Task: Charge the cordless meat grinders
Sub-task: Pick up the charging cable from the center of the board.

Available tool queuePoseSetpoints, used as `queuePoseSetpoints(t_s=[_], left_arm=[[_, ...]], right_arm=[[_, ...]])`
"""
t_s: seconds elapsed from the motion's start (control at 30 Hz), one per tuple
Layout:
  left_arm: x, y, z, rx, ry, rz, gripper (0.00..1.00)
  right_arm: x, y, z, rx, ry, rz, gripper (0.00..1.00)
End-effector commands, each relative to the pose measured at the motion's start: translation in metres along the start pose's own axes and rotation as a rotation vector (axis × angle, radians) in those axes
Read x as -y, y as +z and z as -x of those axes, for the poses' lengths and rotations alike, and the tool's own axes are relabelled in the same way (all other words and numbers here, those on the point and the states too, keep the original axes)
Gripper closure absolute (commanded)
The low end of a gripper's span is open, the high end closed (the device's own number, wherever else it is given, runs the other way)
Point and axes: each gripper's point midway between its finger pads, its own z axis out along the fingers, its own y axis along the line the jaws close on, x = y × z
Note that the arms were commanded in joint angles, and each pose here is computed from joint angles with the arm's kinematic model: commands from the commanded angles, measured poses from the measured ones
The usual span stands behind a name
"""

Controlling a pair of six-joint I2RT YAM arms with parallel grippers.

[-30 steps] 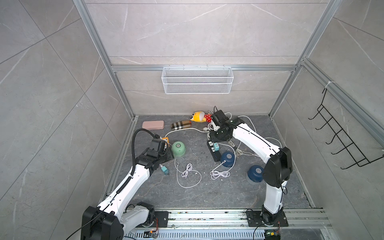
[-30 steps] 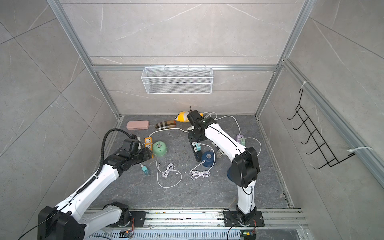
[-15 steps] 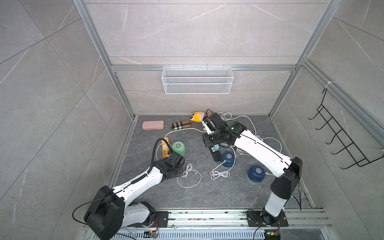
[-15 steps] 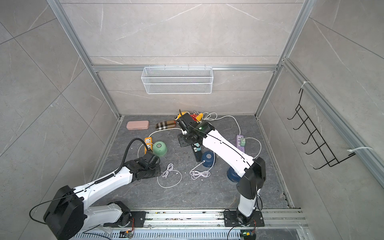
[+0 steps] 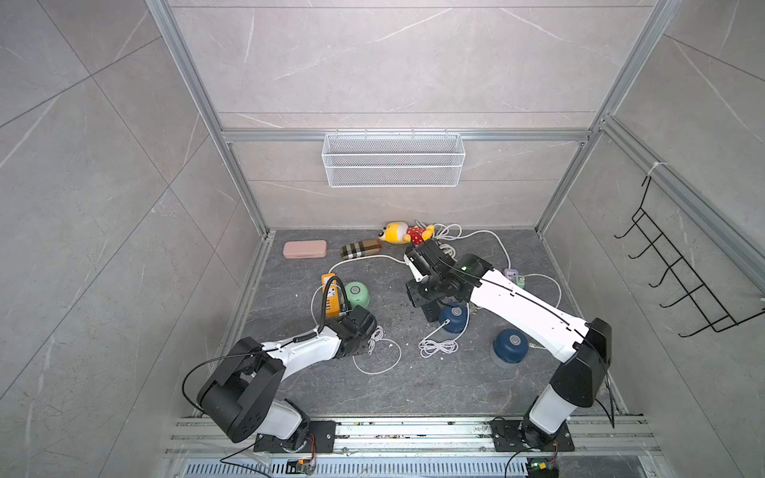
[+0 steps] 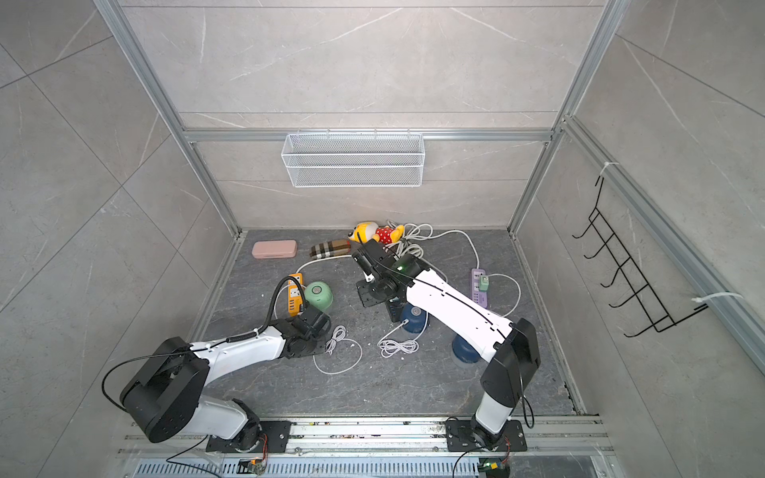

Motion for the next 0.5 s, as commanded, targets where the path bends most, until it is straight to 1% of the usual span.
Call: queuePoseSetpoints(t_s=[0.0,0.07,0.27,0.4,0.47], left_arm=[[-0.003,0.013,-0.009,-0.026,-0.022,0.003,0.72],[-0.002,0.015,-0.012,-0.034,-0.025,-0.012,0.76],[-0.005,0.012,-0.021,-0.05,-0.024,-0.032,0.91],[-0.005,-0.002,-0.02,-0.029,-0.018,-0.058,1.0],[-0.003,-0.013,-0.017,-0.011,-0.008,-0.081,1.0]], right_arm=[[0.002,-0.008,0.001,0.026,0.024,0.0,0.67],[0.003,-0.008,0.002,0.029,0.024,-0.005,0.67],[0.005,-0.013,0.005,0.046,0.027,-0.012,0.68],[0.005,-0.02,0.007,0.066,0.035,-0.004,0.68],[0.005,-0.023,0.007,0.075,0.041,0.002,0.68]])
